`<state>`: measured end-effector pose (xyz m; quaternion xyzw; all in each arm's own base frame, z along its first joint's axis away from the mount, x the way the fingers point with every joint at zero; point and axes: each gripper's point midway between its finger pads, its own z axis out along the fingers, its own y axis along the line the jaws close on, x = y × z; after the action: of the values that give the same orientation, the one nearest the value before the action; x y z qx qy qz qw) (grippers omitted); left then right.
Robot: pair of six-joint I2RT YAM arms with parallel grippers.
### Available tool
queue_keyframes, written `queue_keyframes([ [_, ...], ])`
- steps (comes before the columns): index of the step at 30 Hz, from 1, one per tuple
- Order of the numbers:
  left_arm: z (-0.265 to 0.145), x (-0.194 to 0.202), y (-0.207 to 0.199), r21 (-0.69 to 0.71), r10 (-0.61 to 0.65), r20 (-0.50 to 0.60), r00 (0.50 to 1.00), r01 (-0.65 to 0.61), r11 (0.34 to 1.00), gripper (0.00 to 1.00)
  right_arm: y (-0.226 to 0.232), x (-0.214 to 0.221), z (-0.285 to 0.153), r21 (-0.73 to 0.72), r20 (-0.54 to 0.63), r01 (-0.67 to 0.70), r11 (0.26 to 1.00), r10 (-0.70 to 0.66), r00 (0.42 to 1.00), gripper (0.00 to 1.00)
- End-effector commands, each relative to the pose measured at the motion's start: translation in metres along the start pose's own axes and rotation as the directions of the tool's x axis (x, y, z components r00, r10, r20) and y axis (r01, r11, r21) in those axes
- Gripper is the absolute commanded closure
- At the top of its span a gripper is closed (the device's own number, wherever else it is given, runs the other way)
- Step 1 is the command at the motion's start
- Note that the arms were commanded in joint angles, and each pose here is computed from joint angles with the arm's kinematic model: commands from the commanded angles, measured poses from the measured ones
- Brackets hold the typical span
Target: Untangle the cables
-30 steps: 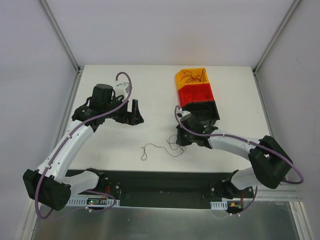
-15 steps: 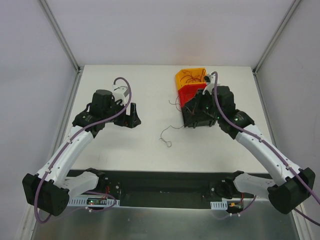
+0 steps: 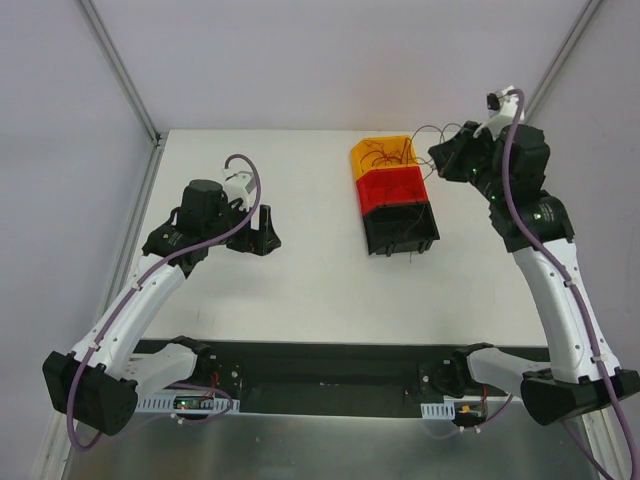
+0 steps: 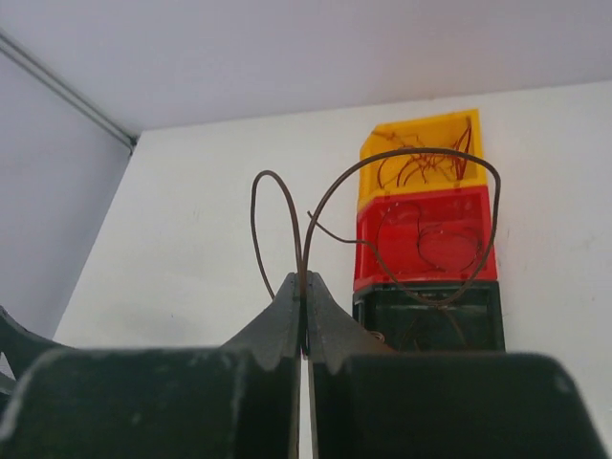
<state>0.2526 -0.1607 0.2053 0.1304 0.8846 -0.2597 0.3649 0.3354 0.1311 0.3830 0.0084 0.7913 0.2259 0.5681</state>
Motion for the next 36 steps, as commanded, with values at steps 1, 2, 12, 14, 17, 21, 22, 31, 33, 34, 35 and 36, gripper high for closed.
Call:
queue_keyframes([
  [1, -0.002, -0.006, -0.002, 0.012, 0.029, 0.033, 0.999, -0.03, 0.999, 0.18, 0.004, -0.058, -0.023, 0.006, 0.131, 0.024, 1.0, -0.024, 0.991, 0.99],
  [2, -0.002, -0.005, -0.002, 0.014, 0.028, 0.03, 0.999, -0.029, 0.999, 0.18, 0.003, -0.068, -0.026, 0.013, 0.151, 0.025, 1.0, -0.027, 0.988, 0.99],
  [12, -0.002, -0.005, -0.002, 0.015, 0.03, 0.03, 0.999, -0.03, 0.999, 0.18, -0.015, -0.087, 0.001, 0.049, 0.178, 0.072, 0.996, -0.08, 0.981, 1.0],
  [14, -0.001, -0.004, -0.001, 0.011, 0.029, 0.029, 0.999, -0.03, 1.0, 0.18, -0.024, -0.075, 0.014, 0.063, 0.167, 0.068, 0.996, -0.078, 0.983, 0.99],
  [17, 0.0, -0.004, -0.002, 0.016, 0.028, 0.024, 0.999, -0.028, 0.999, 0.18, -0.039, -0.045, 0.035, 0.08, 0.108, 0.061, 0.995, -0.069, 0.992, 0.99],
  [21, 0.001, -0.002, -0.003, 0.022, 0.024, 0.017, 1.0, -0.025, 0.999, 0.18, -0.059, -0.003, 0.049, 0.118, 0.035, 0.046, 0.992, -0.051, 0.998, 1.0],
  [22, 0.001, -0.002, -0.002, 0.021, 0.024, 0.015, 1.0, -0.024, 0.999, 0.18, -0.062, 0.003, 0.05, 0.121, 0.027, 0.042, 0.992, -0.046, 0.999, 1.0],
  [31, 0.002, -0.003, -0.002, 0.023, 0.023, 0.012, 1.0, -0.023, 0.999, 0.18, -0.065, 0.109, 0.053, 0.061, -0.174, -0.071, 0.996, 0.081, 0.981, 1.0],
  [33, 0.003, -0.002, -0.003, 0.03, 0.019, 0.008, 1.0, -0.019, 0.999, 0.18, -0.061, 0.139, 0.057, 0.036, -0.22, -0.056, 0.998, 0.062, 0.973, 1.0],
  [34, 0.004, -0.001, -0.004, 0.033, 0.016, 0.004, 1.0, -0.016, 0.999, 0.18, -0.062, 0.151, 0.06, 0.042, -0.236, -0.046, 0.998, 0.055, 0.97, 0.99],
  [35, 0.005, 0.0, -0.003, 0.034, 0.014, -0.002, 1.0, -0.014, 0.999, 0.18, -0.066, 0.164, 0.061, 0.057, -0.259, -0.043, 0.997, 0.056, 0.964, 0.99],
  [36, 0.006, 0.001, -0.004, 0.04, 0.012, -0.006, 1.0, -0.012, 0.999, 0.18, -0.071, 0.174, 0.064, 0.073, -0.274, -0.051, 0.996, 0.069, 0.959, 0.99],
])
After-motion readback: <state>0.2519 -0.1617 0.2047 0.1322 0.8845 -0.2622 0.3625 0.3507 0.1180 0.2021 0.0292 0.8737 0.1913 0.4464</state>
